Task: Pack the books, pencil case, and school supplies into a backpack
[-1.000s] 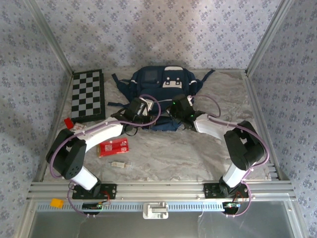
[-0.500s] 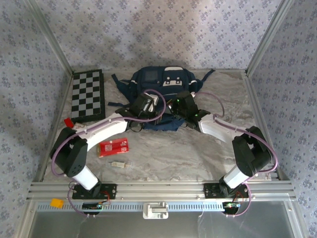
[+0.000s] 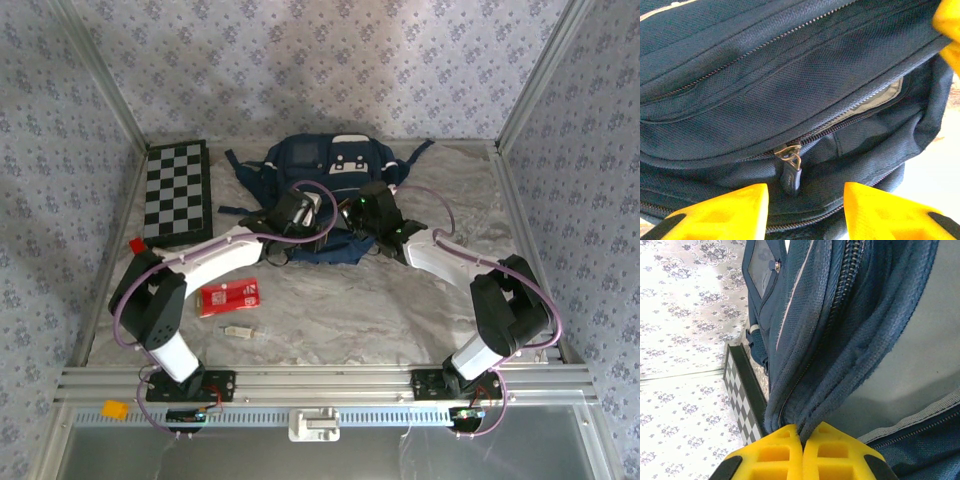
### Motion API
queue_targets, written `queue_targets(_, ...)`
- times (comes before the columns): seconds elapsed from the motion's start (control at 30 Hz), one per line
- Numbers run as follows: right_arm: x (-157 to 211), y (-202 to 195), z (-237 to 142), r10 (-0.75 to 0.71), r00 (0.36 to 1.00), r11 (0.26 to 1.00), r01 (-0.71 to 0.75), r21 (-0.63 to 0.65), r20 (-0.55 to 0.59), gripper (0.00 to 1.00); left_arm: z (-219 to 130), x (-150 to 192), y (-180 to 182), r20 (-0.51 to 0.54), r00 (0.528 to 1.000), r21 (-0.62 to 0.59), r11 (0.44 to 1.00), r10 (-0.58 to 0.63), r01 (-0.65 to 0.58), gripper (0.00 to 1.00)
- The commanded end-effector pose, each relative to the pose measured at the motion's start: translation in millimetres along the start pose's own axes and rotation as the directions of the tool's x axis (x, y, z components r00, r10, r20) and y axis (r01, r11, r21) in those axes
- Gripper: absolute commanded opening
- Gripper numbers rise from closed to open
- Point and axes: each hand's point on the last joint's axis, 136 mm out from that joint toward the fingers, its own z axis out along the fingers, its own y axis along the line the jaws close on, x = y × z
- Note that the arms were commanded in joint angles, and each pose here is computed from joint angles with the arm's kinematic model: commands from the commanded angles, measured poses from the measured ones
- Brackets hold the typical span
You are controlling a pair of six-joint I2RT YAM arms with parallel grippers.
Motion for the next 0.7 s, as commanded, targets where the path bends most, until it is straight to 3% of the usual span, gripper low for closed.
queue_targets(0.0, -9, 31, -12, 0.020, 0.999, 0.996, -0.017, -0.088, 0.026, 0.00, 10, -2, 7, -0.013, 1.000, -0.038, 0.999, 0.023, -0.024, 0.42)
queue_targets(0.17, -6, 30, -11, 0.020, 0.999, 0.996, -0.018, -0.083, 0.026, 0.00, 22, -4, 0, 0.002, 1.000, 0.003, 1.000, 0.023, -0.023, 0.41)
queue_targets(0.27, -3, 28, -11, 0.014, 1.000, 0.997, -0.013, -0.078, 0.020, 0.00, 27, -8, 8, 0.020, 1.000, -0.035, 0.999, 0.022, -0.021, 0.37)
queue_targets(0.43, -1, 24, -10, 0.018, 1.000, 0.997, -0.016, -0.071, 0.018, 0.00, 24, -22, 1, 0.094, 0.994, 0.007, 0.998, 0.056, -0.057, 0.30)
queue_targets(0.67, -1, 17, -12, 0.013, 1.000, 0.998, -0.011, -0.059, 0.022, 0.00, 26, -20, 19, 0.083, 0.995, -0.023, 0.998, 0.054, -0.052, 0.10)
